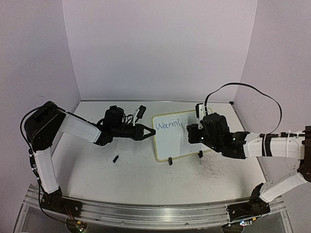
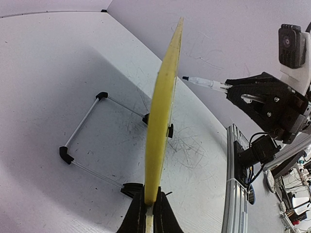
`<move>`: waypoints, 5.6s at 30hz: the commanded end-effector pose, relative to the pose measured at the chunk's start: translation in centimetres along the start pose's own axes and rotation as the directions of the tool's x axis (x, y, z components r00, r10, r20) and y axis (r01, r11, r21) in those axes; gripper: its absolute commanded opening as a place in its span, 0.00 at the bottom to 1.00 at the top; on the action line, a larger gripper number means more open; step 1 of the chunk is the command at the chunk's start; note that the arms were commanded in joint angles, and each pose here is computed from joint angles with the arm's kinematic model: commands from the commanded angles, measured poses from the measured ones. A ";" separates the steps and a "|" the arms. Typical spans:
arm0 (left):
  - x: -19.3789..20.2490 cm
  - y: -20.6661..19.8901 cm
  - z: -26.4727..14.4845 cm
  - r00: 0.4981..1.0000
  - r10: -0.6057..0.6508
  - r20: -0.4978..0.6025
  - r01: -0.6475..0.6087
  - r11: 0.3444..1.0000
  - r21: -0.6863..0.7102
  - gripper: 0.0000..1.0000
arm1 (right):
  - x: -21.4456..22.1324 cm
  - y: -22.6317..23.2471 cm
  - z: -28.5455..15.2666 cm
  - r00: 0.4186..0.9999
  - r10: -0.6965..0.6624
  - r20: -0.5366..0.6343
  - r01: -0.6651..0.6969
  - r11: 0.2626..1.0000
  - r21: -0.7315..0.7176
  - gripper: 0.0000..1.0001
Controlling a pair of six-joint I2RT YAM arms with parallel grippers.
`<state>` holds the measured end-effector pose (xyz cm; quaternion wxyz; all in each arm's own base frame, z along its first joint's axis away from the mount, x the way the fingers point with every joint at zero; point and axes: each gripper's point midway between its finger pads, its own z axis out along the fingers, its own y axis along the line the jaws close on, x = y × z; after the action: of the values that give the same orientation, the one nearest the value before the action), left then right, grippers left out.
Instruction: Write a sentence on the whiteboard
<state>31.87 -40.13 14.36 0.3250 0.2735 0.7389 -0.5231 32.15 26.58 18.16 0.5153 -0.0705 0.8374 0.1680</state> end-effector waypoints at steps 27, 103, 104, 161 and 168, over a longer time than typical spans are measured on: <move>-0.9 -1.9 -0.1 1.000 0.016 -0.008 -0.015 0.999 0.034 0.00 | -3.0 1.9 1.4 0.997 -0.012 0.082 0.014 0.999 -0.030 0.00; -0.6 -1.8 0.2 1.000 0.017 -0.019 -0.016 0.999 0.028 0.00 | 0.2 -1.2 -0.1 1.000 0.019 0.015 -0.019 1.000 -0.013 0.00; -0.5 -1.8 0.2 1.000 0.016 -0.020 -0.015 1.000 0.027 0.00 | 0.3 -1.2 -0.1 1.000 0.020 0.014 -0.020 1.000 -0.013 0.00; -0.3 -1.8 0.2 1.000 0.015 -0.025 -0.015 1.000 0.022 0.00 | 0.4 -1.9 0.4 1.000 0.024 -0.003 -0.024 0.999 0.047 0.00; -0.3 -1.8 0.1 1.000 0.014 -0.025 -0.014 1.000 0.021 0.00 | 0.3 -2.1 0.3 1.000 0.025 -0.002 -0.025 0.998 0.052 0.00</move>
<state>31.88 -40.20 14.38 0.3240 0.2714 0.7442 -0.5173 33.05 25.49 17.48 0.5170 -0.0529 0.8394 0.1592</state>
